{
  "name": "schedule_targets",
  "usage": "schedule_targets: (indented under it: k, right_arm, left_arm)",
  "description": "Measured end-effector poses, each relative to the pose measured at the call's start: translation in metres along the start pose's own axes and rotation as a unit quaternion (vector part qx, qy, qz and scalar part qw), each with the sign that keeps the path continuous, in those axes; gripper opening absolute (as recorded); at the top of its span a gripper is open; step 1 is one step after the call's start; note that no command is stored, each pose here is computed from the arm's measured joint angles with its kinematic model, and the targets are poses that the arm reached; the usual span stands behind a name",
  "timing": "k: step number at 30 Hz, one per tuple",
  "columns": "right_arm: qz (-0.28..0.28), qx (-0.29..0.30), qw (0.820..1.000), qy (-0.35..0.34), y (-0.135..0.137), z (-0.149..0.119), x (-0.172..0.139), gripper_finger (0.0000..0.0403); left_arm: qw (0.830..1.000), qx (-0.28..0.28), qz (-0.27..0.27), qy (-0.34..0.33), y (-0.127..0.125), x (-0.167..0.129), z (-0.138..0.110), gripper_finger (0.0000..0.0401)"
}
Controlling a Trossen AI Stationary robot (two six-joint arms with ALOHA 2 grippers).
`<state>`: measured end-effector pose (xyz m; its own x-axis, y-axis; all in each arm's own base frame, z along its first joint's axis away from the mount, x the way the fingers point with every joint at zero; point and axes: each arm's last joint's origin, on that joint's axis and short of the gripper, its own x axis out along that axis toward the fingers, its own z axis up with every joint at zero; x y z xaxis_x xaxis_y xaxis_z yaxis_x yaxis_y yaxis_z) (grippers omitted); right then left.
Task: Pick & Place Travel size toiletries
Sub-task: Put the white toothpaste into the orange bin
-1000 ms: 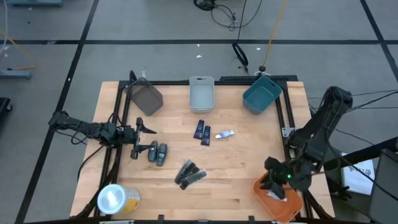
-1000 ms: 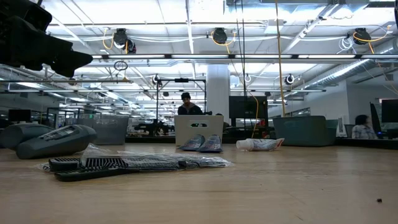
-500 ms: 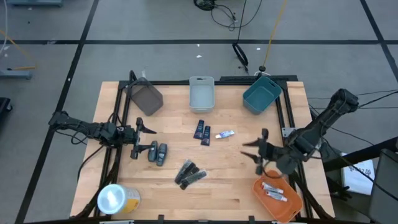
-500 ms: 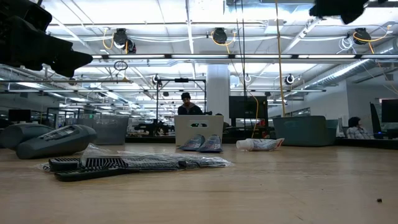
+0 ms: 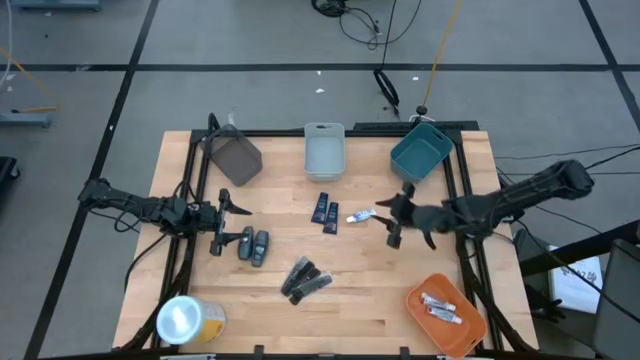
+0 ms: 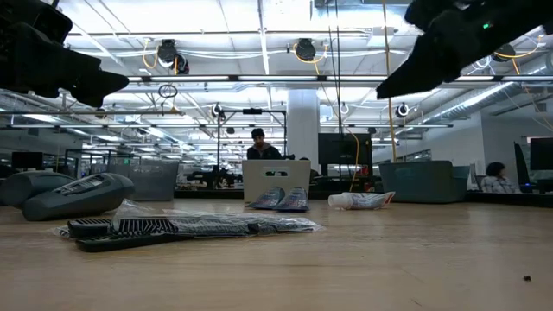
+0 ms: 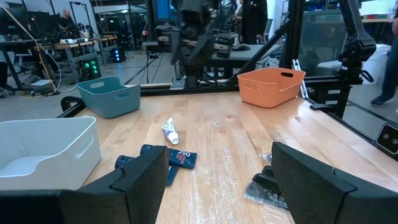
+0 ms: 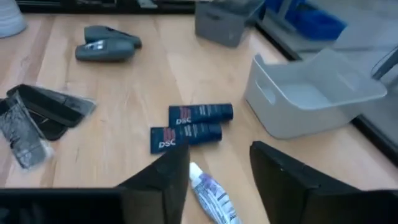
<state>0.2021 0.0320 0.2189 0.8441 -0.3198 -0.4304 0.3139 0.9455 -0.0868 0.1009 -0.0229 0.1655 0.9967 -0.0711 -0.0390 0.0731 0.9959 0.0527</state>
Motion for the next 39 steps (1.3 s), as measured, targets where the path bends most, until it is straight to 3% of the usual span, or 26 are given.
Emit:
schedule_targets:
  k: [5,9,14,19,26,39]
  right_arm:
    - [-0.001,0.000,0.999,0.032,-0.027,0.000,0.013,0.0233]
    - [0.007,0.009,0.997,0.078,-0.043,0.003,0.023,0.0258]
    - [0.007,-0.033,0.989,0.145,-0.048,0.021,0.036,0.0257]
    - [0.042,-0.062,0.979,0.190,-0.044,0.031,0.062,0.0250]
    - [0.063,-0.081,0.958,0.269,-0.040,0.003,0.098,0.0251]
    - [0.097,-0.075,0.947,0.297,-0.032,-0.021,0.127,0.0251]
  left_arm:
    - [1.000,0.000,0.000,0.000,0.000,0.000,0.000,0.0282]
    - [1.000,0.000,0.000,0.000,0.000,0.000,0.000,0.0282]
    - [1.000,0.000,0.000,0.000,0.000,0.000,0.000,0.0282]
    - [1.000,0.000,0.000,0.000,0.000,0.000,0.000,0.0282]
    - [1.000,0.000,0.000,0.000,0.000,0.000,0.000,0.0282]
    - [1.000,0.000,0.000,0.000,0.000,0.000,0.000,0.0282]
